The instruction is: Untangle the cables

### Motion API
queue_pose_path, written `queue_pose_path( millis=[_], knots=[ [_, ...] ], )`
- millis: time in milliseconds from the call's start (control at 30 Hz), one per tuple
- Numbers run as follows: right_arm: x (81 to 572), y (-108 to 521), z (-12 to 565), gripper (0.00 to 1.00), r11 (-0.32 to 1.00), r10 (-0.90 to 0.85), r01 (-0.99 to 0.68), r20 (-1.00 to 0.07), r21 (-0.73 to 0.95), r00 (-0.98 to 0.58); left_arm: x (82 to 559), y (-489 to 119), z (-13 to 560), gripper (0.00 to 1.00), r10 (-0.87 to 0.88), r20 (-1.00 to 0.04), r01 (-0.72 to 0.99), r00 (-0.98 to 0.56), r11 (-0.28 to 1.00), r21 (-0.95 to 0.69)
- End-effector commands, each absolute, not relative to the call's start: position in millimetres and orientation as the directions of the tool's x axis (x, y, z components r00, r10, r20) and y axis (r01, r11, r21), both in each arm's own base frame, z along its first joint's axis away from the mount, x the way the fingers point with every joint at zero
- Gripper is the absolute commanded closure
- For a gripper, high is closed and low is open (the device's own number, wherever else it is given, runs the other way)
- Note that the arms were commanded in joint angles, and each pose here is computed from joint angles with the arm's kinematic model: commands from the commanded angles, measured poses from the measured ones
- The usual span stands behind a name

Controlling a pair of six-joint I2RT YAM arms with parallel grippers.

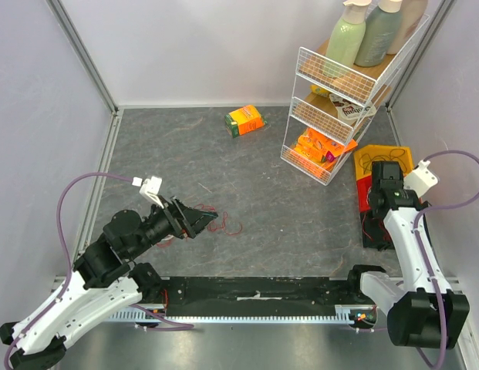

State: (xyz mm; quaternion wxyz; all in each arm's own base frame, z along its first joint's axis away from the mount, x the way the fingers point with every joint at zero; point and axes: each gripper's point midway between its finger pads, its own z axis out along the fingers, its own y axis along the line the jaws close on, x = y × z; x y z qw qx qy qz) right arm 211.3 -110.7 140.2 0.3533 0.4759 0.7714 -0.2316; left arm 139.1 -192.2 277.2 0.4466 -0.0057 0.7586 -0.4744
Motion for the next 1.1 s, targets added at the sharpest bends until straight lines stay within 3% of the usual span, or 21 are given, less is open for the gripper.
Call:
queue_pose_path(
  millis=[0,167,433,600,867,1000,1067],
  knots=[
    [233.4,-111.5,168.0,0.02,0.567,0.442,0.823,-0.827,-0.044,-0.349,141.1,-195.8,288.8,0.09,-0.442,-0.68,0.44,-0.585,0.531,-0.724],
    [274.8,-77.5,168.3,0.02,0.815,0.321,0.579,-0.821,-0.014,-0.472,143.7,-202.7,286.7,0.09,-0.446,-0.672,0.445,-0.592,0.514,-0.733],
    [297.9,-35.5,112.0,0.09,0.911,0.319,0.412,-0.685,0.03,-0.655,148.6,-204.3,285.7,0.09,-0.394,-0.738,0.5,-0.547,0.553,-0.666],
    [292.3,-19.4,79.0,0.26,0.942,0.256,0.337,-0.63,-0.01,-0.734,144.7,-204.4,280.4,0.08,-0.337,-0.77,0.535,-0.542,0.569,-0.625],
    [298.8,-21.8,44.8,0.35,0.94,0.248,0.339,-0.587,-0.049,-0.771,142.8,-206.2,273.4,0.08,-0.338,-0.763,0.536,-0.551,0.557,-0.634],
    [309.3,-25.8,38.1,0.47,0.934,0.247,0.353,-0.606,-0.059,-0.756,141.4,-207.2,273.1,0.08,-0.333,-0.759,0.536,-0.56,0.553,-0.638],
    [311.4,-27.4,36.2,0.6,0.931,0.244,0.357,-0.608,-0.07,-0.756,140.9,-205.9,272.6,0.08,-0.333,-0.759,0.533,-0.56,0.556,-0.638]
  ],
)
